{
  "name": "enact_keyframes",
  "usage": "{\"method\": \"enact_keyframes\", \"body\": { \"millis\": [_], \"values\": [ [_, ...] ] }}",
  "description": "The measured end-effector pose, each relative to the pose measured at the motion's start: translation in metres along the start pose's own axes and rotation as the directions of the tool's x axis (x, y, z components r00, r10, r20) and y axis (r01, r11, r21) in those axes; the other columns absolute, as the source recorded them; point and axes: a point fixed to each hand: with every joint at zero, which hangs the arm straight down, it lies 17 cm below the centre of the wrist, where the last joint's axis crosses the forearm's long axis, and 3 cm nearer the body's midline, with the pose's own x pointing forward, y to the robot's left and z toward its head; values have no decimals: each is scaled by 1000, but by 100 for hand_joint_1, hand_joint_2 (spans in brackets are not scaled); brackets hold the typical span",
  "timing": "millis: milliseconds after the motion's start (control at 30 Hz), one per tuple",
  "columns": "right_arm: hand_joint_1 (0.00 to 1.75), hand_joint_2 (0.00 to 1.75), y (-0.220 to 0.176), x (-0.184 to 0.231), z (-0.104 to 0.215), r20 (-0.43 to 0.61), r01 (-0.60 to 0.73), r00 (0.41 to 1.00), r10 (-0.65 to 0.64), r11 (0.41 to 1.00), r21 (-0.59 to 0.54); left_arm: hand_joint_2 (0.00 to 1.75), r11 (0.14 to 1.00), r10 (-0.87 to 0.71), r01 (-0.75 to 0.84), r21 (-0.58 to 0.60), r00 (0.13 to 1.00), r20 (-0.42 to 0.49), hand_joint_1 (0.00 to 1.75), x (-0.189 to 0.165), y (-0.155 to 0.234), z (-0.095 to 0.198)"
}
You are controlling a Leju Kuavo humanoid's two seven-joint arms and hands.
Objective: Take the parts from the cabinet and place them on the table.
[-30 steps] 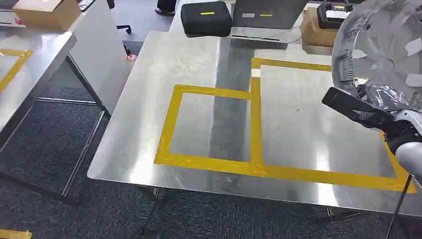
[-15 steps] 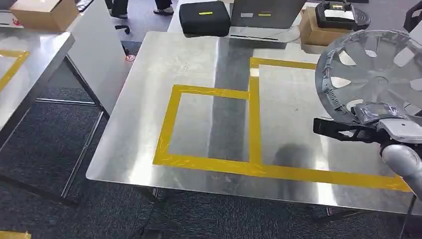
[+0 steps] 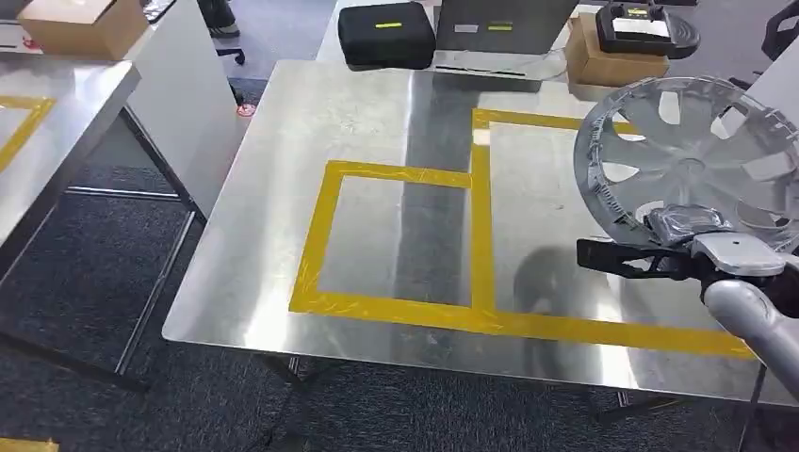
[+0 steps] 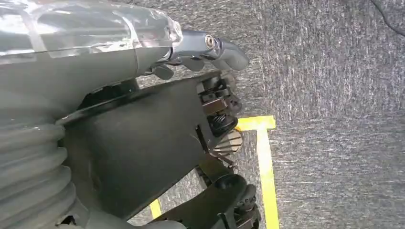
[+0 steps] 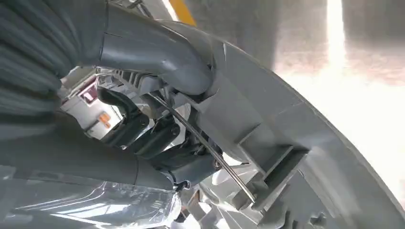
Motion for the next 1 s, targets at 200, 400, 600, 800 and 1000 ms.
{"method": "enact_keyframes", "body": {
  "millis": [200,400,600,800,1000],
  "values": [
    [175,175,-8,9,0,26,24,999,-23,999,-24,175,1000,-4,4,-1,1000,0,0,0,0,0],
    [0,0,-23,23,1,58,24,998,-20,998,-60,175,1000,-9,9,-5,1000,4,0,1,-1,0],
    [0,0,-48,31,3,84,42,996,-33,993,-112,175,999,-34,34,-7,999,19,0,5,-1,0],
    [0,0,-49,46,4,115,35,993,-22,993,-115,175,999,-48,48,-2,999,21,0,5,-1,0],
    [0,0,-43,53,4,131,29,991,-14,993,-110,175,999,-41,41,-6,999,19,0,4,-2,0]
  ]
}}
